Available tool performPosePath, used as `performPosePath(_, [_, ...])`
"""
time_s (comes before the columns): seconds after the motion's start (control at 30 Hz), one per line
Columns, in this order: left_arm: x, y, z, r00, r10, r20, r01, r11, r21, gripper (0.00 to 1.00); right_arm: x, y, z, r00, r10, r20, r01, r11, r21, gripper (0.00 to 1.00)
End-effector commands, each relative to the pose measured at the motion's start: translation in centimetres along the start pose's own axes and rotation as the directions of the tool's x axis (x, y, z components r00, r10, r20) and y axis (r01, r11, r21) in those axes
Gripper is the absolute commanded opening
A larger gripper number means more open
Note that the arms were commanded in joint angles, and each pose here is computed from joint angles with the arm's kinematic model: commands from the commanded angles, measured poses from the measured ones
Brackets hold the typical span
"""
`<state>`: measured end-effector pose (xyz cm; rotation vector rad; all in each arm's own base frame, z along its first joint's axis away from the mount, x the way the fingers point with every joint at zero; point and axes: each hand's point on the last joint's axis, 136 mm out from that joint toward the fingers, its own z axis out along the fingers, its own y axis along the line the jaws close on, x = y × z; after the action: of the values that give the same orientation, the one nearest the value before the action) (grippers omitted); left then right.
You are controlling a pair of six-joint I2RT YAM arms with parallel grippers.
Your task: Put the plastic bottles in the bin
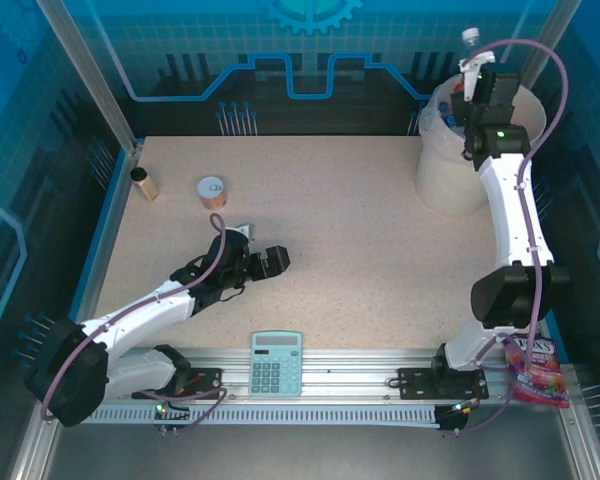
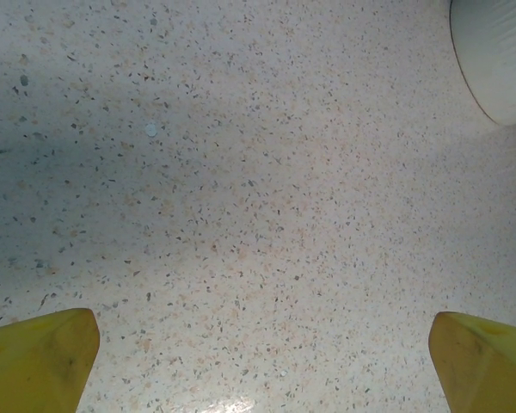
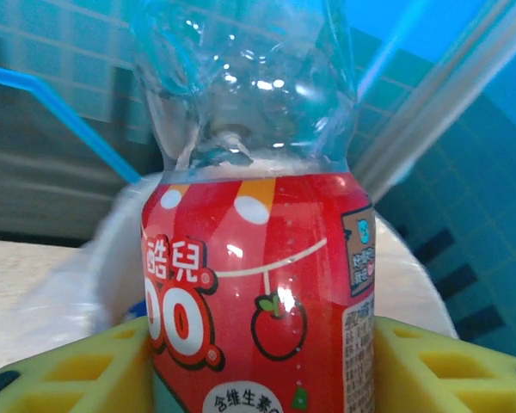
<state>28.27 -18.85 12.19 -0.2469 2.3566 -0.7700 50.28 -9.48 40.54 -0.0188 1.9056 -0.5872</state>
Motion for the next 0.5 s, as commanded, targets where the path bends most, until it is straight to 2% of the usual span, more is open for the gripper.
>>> performPosePath(0.0, [-0.8,-0.4,-0.7,0.999,0.007,0.031,-0.007,1.000,0.014,0.99,-1.8,-3.1,1.0,0.995,0.015,0.099,-0.025,0.995,0.099,0.58])
performPosePath(0.37, [-0.6,-0.3,-0.3,1.000,-0.001,0.019,0.001,1.000,0.010,0.99,0.3,-5.3,6.8,0.998,0.041,0.051,-0.047,0.991,0.125,0.60])
performPosePath(0.47, [-0.4,-0.2,-0.2,1.000,-0.010,0.013,0.010,1.000,0.011,0.99,0.1,-4.9,7.4,0.997,0.030,0.075,-0.039,0.992,0.120,0.60])
